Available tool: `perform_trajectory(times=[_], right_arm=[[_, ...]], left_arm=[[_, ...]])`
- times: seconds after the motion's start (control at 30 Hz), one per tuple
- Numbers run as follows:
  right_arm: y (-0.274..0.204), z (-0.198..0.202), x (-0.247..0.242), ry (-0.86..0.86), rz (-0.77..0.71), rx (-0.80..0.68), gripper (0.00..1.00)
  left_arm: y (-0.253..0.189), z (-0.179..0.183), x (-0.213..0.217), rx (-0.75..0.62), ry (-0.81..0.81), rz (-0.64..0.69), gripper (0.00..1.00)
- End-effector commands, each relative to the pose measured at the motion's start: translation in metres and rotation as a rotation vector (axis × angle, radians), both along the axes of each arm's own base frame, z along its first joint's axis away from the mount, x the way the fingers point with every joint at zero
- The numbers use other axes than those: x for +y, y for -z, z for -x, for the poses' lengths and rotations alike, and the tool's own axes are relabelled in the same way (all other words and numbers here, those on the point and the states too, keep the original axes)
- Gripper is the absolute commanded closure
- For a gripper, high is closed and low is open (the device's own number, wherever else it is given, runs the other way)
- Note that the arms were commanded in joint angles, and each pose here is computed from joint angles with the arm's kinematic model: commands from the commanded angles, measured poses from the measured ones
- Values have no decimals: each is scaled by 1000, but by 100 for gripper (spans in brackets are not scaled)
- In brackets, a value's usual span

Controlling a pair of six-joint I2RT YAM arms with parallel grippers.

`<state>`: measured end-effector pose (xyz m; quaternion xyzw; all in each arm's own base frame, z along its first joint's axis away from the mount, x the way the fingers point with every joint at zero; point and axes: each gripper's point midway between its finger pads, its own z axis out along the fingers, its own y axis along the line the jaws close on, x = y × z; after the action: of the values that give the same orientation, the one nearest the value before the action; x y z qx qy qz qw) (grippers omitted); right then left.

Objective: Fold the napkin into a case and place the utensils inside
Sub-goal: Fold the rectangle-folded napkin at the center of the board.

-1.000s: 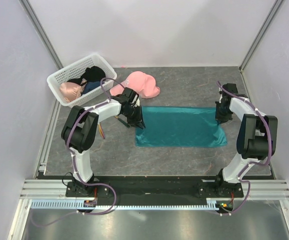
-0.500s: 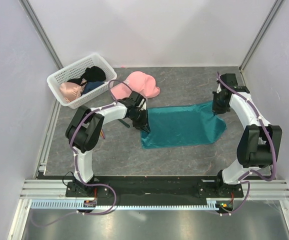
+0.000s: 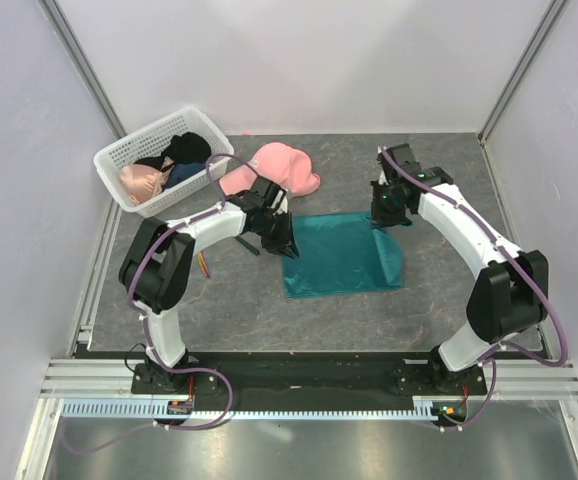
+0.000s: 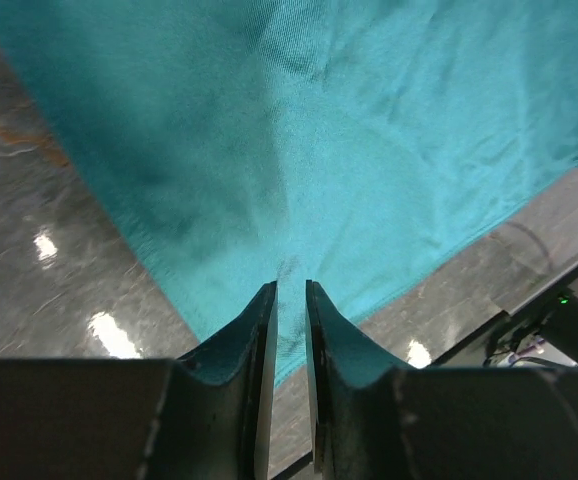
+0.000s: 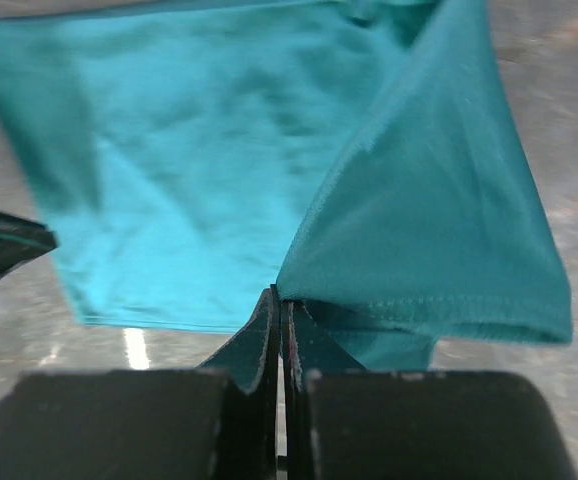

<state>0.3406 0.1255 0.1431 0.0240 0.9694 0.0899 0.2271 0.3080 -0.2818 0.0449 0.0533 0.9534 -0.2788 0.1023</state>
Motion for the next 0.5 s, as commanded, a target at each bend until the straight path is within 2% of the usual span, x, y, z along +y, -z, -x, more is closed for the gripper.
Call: perform_trajectory(times=[0.0,0.17,0.47], right_arm=[[-13,-7,48,21,-75,-14,100],[-6,-11,93,-31,-87,-11,100],[25,-16,152,-115,-84,30,100]], left_arm=[[-9,-8,16,-17,-52,-4,76],[23,2,25,43,-51,-48,78],[34,7,30,46,-56,-68,79]])
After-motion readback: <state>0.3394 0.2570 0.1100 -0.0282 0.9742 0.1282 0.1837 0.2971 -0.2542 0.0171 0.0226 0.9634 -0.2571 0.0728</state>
